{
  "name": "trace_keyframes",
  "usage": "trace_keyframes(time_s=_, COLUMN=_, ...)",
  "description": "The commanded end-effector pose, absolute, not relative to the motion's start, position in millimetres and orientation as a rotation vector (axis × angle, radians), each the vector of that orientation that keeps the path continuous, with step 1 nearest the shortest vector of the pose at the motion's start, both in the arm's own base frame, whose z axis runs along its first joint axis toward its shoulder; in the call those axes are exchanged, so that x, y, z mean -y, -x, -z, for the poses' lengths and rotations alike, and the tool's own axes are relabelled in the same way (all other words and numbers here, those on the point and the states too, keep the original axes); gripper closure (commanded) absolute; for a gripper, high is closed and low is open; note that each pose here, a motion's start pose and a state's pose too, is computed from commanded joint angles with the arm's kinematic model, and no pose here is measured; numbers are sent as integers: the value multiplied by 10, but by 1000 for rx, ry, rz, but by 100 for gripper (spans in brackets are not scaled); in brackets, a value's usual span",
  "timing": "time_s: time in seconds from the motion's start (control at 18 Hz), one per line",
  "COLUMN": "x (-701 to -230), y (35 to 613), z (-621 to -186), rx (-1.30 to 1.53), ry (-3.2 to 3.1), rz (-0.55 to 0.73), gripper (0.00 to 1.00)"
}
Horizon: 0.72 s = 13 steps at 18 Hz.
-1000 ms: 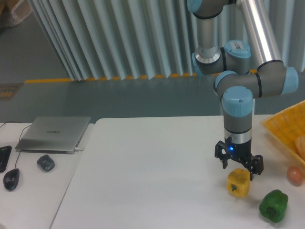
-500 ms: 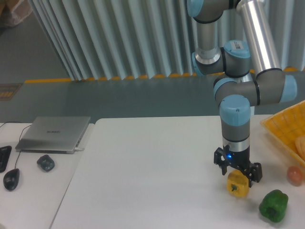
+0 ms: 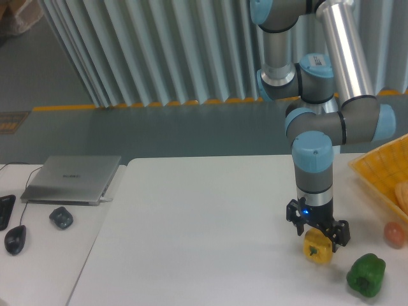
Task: Place the yellow pepper in a basket
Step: 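Close the gripper on the yellow pepper, then lift the yellow pepper and carry it toward the yellow basket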
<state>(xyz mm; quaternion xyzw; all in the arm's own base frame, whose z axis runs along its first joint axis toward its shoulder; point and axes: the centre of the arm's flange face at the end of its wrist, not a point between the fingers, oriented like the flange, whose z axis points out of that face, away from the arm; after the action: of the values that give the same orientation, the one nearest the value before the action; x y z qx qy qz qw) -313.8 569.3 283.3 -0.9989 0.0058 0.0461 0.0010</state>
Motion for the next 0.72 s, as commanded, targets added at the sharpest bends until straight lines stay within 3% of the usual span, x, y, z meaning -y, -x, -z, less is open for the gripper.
trace_keyframes(time_s=0.11, x=-5708, y=3125, z=-2845, rx=-23, ry=3135, rz=-146, gripper=38)
trace_keyframes(time_s=0.22, x=-5705, y=3122, z=-2878, rx=-28, ry=3133, rz=-149, gripper=50)
trace_keyframes(time_s=0.5, x=-5713, y=3120, z=-3115, rx=-46, ry=3103, rz=-153, gripper=56)
trace_keyframes(time_s=0.72, x=-5568, y=3190, z=-3565, rx=-304, ry=3089, rz=-118, gripper=56)
